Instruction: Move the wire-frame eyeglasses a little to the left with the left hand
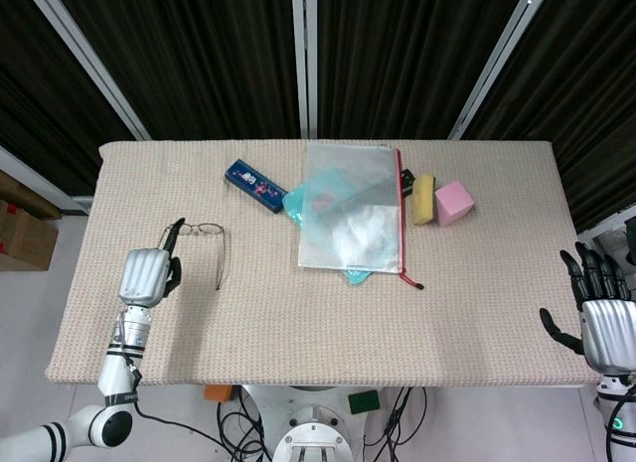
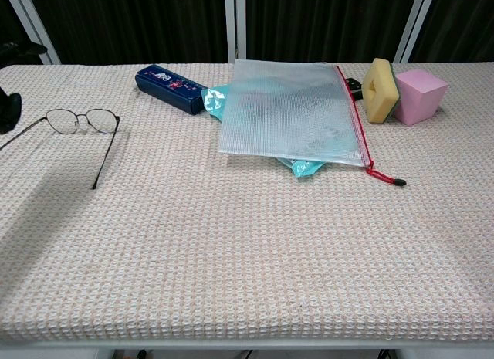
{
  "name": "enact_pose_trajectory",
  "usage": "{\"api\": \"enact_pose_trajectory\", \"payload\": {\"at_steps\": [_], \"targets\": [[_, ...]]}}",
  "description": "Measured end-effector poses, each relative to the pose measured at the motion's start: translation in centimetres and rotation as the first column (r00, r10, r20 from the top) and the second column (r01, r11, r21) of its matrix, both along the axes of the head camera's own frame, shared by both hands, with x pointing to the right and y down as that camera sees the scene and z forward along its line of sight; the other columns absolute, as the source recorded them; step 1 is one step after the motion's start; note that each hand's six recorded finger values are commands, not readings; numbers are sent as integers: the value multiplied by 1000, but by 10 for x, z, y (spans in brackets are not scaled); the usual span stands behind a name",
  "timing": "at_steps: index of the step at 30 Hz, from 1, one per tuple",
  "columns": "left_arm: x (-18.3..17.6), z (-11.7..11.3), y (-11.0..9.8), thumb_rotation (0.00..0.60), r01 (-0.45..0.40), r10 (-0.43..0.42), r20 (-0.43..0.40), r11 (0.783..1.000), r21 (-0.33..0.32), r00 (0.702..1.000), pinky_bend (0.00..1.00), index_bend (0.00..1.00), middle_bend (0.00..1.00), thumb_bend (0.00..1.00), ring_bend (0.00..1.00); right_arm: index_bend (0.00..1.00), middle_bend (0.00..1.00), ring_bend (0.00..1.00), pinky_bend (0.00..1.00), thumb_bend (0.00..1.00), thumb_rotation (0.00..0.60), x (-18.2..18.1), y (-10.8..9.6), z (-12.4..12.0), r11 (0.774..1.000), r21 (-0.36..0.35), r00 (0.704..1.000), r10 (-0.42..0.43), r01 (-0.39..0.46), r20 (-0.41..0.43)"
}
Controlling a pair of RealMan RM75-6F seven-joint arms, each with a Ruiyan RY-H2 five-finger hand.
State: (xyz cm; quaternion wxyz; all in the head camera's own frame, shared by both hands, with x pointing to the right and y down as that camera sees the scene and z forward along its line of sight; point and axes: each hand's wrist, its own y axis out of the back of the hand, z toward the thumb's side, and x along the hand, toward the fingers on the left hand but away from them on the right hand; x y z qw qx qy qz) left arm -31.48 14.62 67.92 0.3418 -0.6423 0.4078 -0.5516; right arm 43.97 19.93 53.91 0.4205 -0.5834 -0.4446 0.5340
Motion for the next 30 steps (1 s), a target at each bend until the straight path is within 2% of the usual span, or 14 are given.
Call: {"api": "enact_pose_trajectory", "payload": {"at_steps": [12,18,24,30], "targets": [[10,22,5,600,20,-12,68,992,-127,998,959,2,960,706,905,0,0,0,0,332,600,4,2,9,1000,-22,1000,3,-3,1],[14,37,3,600,12,7,87,976,-218,996,963,50,962,714,907,0,0,0,0,333,600,6,2,11,1000,-27,1000,12,-12,-3],[23,52,-8,600,-9,40,103,958,-287,994,967,54,966,721,912,0,0,0,0,333,600,8,1,13,999,-30,1000,15,-16,-7],[23,67,-22,600,-6,66,155,935,-355,986,970,86,975,726,920,0,0,0,0,334,600,10,1,14,999,-33,1000,22,-22,-11]]}}
